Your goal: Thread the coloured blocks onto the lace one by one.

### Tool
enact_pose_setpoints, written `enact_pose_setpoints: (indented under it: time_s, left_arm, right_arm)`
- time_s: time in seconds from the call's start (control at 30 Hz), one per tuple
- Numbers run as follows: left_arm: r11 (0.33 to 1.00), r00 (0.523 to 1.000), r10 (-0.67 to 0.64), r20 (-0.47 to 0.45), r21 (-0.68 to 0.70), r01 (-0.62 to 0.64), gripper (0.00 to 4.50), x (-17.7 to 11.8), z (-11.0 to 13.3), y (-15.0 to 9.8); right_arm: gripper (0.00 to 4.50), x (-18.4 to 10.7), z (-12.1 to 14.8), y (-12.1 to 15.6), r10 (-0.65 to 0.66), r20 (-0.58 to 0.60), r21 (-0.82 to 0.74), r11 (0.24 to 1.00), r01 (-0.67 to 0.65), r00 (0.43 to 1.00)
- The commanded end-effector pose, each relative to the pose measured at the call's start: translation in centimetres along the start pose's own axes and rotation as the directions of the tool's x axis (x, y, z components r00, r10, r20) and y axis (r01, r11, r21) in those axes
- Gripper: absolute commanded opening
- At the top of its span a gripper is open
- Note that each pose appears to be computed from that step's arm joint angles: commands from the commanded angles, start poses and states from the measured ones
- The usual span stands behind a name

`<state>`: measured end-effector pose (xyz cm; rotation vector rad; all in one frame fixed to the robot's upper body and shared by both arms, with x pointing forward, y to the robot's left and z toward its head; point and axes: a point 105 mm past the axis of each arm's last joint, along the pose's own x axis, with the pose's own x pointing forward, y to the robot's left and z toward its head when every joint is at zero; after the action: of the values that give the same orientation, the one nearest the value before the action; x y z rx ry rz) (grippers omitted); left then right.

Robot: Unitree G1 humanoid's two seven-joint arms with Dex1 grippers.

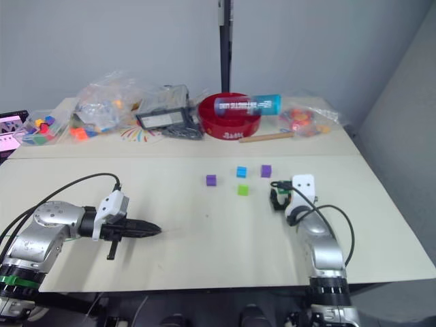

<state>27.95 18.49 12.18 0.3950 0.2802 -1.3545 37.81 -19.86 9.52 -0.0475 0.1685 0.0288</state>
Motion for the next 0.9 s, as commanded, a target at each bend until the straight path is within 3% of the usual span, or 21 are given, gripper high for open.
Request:
enact_pose_setpoints:
  time_s: [0.03, 0.1, 0.13, 0.43, 0.67, 0.9]
  left_arm:
    - [0.999, 1.000, 0.012, 0.025, 0.032, -0.013, 0.02, -0.4, 1.2, 0.3]
    - [0.999, 1.000, 0.014, 0.028, 0.031, -0.015, 0.02, -0.4, 1.3, 0.3]
    - [0.999, 0.999, 0.014, 0.030, 0.030, -0.015, 0.00, -0.5, 1.4, 0.3]
    - [1.000, 1.000, 0.016, 0.027, 0.024, -0.017, 0.00, -0.6, 1.3, 0.3]
    - [0.999, 0.999, 0.025, 0.024, 0.023, -0.026, 0.00, -0.6, 1.1, 0.7]
    - [0.999, 0.999, 0.022, 0.027, 0.025, -0.023, 0.00, -0.6, 1.1, 0.9]
  right_arm:
    - [4.50, 0.7, 0.9, -0.7, -0.057, 0.031, -0.008, 0.998, 0.058, 0.998]
    - [4.50, 1.0, 0.7, -0.8, -0.059, 0.028, -0.006, 0.998, 0.059, 0.998]
    - [4.25, 1.1, 0.8, -0.8, -0.061, 0.037, 0.005, 0.998, 0.061, 0.997]
    - [1.23, 0.8, 1.5, 0.2, -0.007, 0.089, 0.028, 1.000, 0.005, 0.996]
    - [1.18, -3.2, 2.6, 2.7, 0.030, 0.141, 0.070, 0.997, -0.041, 0.990]
    - [1.18, -8.4, 3.8, 7.3, 0.179, 0.174, 0.081, 0.977, -0.195, 0.968]
